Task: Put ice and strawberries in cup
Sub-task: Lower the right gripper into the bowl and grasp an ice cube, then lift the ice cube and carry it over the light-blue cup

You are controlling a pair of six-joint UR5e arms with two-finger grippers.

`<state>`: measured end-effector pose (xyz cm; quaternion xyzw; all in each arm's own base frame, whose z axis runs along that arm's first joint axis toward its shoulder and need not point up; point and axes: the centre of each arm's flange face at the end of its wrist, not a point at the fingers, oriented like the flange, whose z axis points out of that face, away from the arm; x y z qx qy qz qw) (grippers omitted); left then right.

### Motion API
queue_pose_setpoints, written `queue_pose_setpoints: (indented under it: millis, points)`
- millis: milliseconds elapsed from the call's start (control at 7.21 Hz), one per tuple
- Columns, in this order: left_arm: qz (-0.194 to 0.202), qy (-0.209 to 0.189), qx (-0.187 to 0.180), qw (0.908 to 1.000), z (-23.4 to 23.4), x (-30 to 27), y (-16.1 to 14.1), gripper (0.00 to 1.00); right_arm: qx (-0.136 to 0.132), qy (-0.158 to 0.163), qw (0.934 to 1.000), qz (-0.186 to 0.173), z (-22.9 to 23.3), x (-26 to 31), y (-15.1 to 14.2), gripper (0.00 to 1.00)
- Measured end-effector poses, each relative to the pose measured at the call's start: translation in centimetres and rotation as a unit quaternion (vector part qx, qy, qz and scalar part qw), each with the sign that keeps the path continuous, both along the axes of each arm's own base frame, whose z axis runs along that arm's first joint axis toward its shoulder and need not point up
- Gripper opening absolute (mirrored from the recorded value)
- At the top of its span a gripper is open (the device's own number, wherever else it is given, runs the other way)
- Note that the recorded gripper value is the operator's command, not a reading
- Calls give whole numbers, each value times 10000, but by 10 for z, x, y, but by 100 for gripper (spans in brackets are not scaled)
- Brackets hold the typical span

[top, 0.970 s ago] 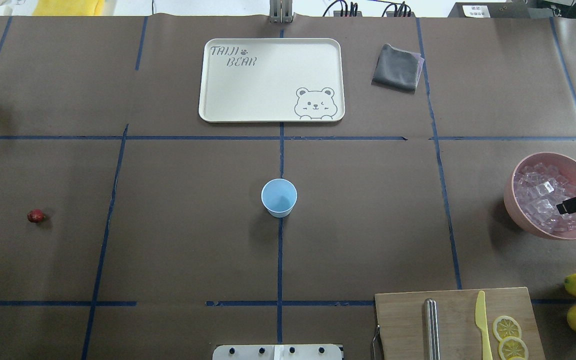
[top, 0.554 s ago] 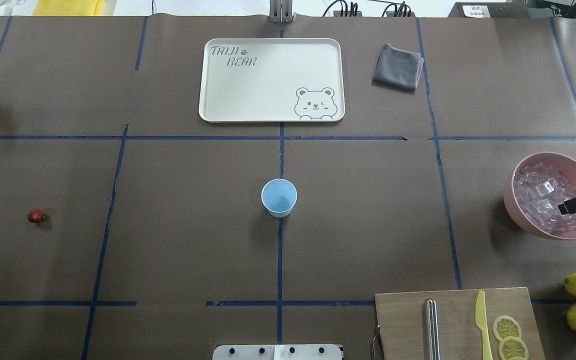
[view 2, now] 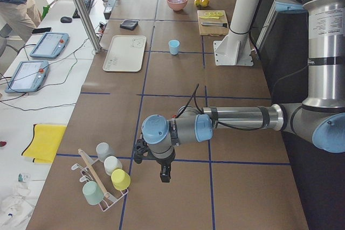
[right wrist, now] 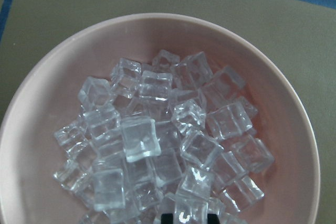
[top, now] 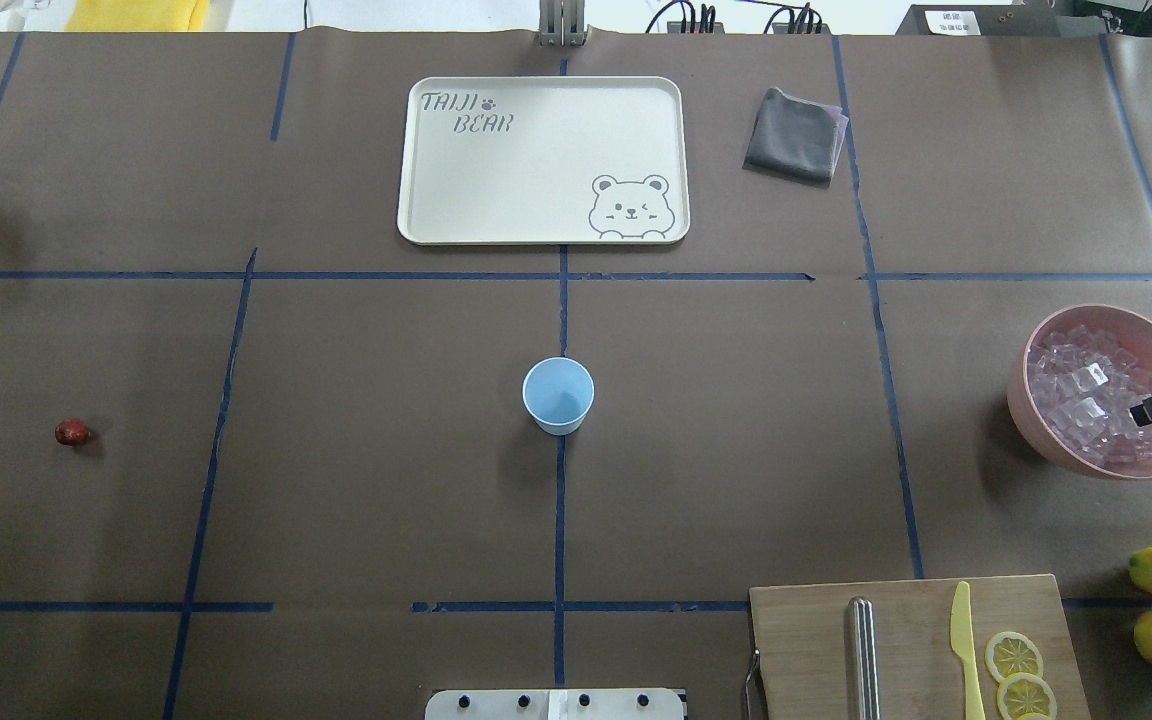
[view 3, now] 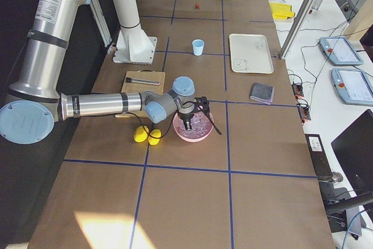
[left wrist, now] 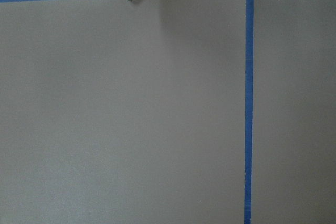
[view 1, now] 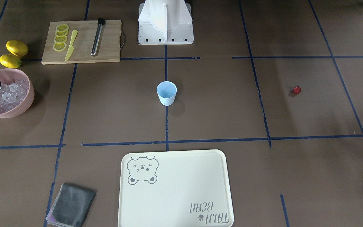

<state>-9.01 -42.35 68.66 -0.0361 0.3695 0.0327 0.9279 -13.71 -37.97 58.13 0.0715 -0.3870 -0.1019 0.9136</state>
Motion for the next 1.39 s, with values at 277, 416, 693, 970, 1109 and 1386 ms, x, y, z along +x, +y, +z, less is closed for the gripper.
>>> queue_pose_setpoints:
  millis: [277, 416, 693, 970, 1109, 1386]
  points:
    - [5, 1, 0, 10000, 0, 0, 0, 100, 71, -119, 9999, 94, -14, 12, 0, 3]
    - [5, 3, 0, 10000, 0, 1, 0, 100, 141, -219, 9994, 229, -27, 26, -1, 3]
    - [7, 5, 4, 10000, 0, 0, 0, 100, 235, -328, 9978, 521, -67, 49, -11, 0]
    - [6, 6, 3, 10000, 0, 0, 0, 100, 86, -281, 9981, 542, -142, 38, -41, 0]
    - [4, 6, 5, 10000, 0, 0, 0, 100, 53, -287, 9985, 456, -179, 19, -56, 0]
    - [6, 8, 7, 10000, 0, 0, 0, 100, 14, -433, 9988, 240, -244, -46, -68, 0]
